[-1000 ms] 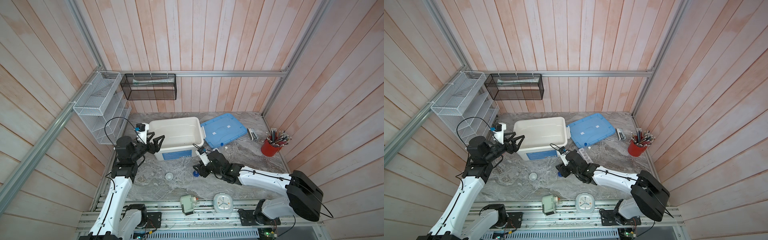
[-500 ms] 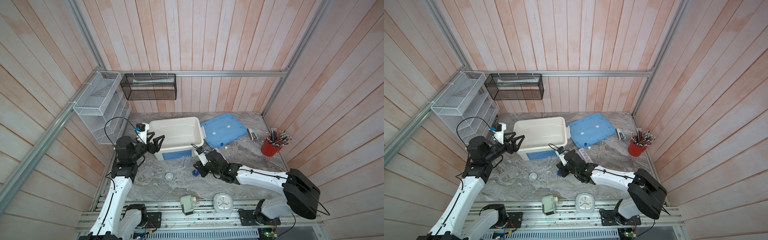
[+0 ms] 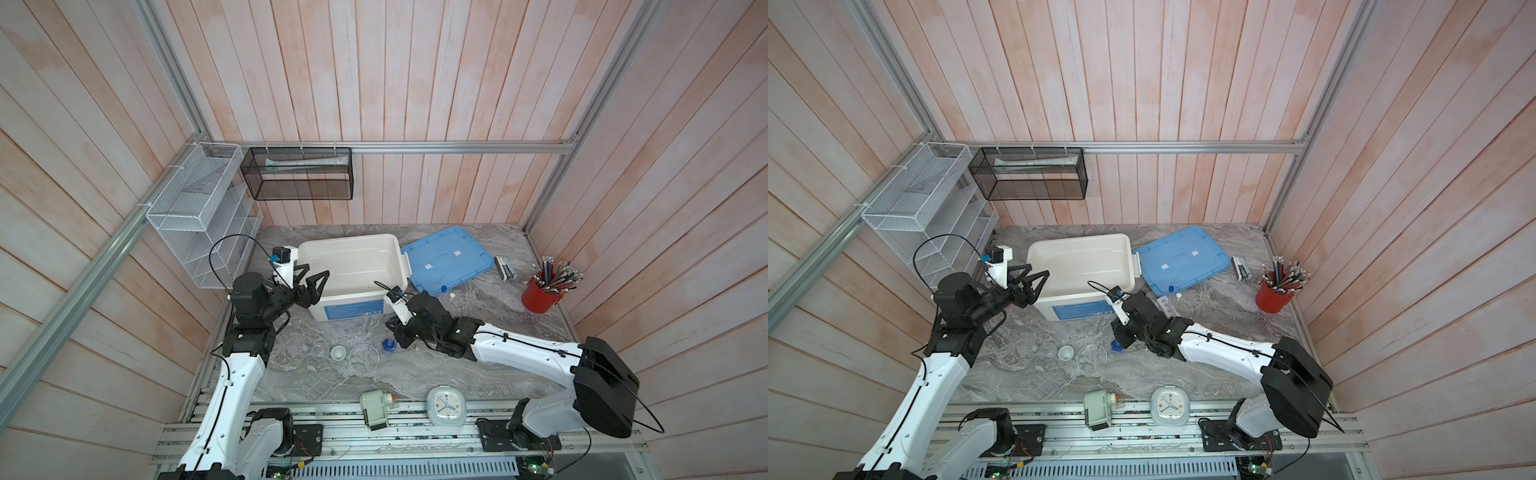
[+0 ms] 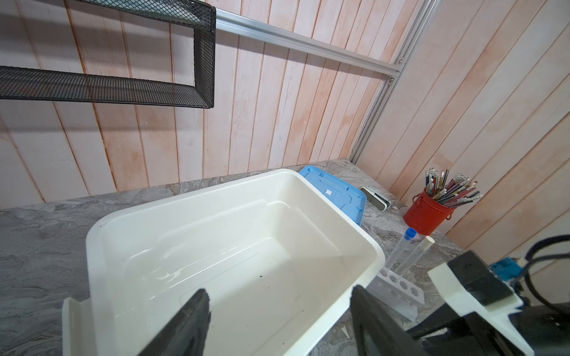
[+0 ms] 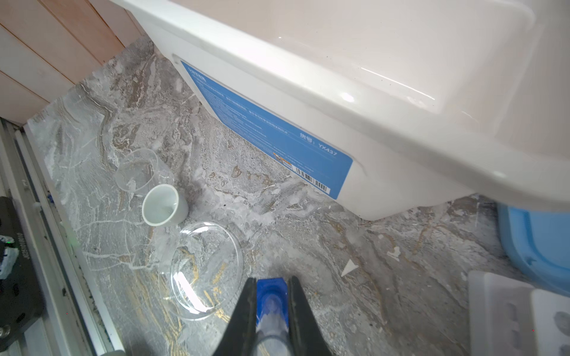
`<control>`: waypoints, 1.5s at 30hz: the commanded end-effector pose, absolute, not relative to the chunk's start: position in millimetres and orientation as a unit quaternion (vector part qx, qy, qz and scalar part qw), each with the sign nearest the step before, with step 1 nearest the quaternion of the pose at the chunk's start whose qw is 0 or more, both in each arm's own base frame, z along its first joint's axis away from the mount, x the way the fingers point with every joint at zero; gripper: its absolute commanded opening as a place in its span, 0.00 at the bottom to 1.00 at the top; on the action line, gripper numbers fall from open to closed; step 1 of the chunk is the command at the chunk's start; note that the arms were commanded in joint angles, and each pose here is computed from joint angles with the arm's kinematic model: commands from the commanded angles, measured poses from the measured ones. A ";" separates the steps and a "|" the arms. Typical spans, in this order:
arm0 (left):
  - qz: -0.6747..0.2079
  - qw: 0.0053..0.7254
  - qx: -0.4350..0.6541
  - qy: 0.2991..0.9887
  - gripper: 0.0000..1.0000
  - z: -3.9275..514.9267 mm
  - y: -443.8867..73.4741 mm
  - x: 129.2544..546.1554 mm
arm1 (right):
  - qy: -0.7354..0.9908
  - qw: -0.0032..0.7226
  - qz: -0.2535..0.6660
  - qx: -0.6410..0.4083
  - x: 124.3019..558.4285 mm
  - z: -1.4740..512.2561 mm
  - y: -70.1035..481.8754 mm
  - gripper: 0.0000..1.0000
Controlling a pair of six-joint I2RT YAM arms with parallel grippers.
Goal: Organize the chemistry lab equipment
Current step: 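Reach the right gripper down and grasp the blue-based glass tube, then lift the blue-based tube with the right gripper and carry it over the bin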
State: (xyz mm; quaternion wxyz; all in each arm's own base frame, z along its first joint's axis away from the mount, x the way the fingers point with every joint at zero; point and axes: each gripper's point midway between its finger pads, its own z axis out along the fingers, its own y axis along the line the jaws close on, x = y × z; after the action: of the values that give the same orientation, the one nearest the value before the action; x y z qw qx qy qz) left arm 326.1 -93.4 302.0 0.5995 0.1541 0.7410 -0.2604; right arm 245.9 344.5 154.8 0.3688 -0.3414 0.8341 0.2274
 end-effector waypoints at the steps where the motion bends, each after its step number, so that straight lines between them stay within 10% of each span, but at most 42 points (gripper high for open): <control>1: -0.259 0.607 0.167 0.732 0.73 305.2 -96.1 321.6 | 0.832 0.366 0.184 -0.375 245.3 172.9 335.6 0.08; 20: -0.240 0.610 0.149 0.740 0.73 306.8 -89.5 323.0 | 0.777 0.454 0.191 -0.393 325.7 349.9 339.4 0.08; 33: -0.238 0.615 0.149 0.737 0.73 309.2 -88.8 320.8 | 0.818 0.430 0.141 -0.355 461.5 277.1 394.2 0.08; 45: -0.229 0.616 0.156 0.738 0.73 307.3 -88.0 321.5 | 0.844 0.427 0.120 -0.300 501.2 207.1 402.7 0.07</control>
State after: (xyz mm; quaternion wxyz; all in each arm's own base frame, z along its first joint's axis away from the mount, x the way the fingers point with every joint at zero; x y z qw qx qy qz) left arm 322.0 -89.6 310.1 0.6131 0.1475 0.7367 -0.2440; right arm 492.4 406.6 196.2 0.4001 -0.3321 0.8457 0.1204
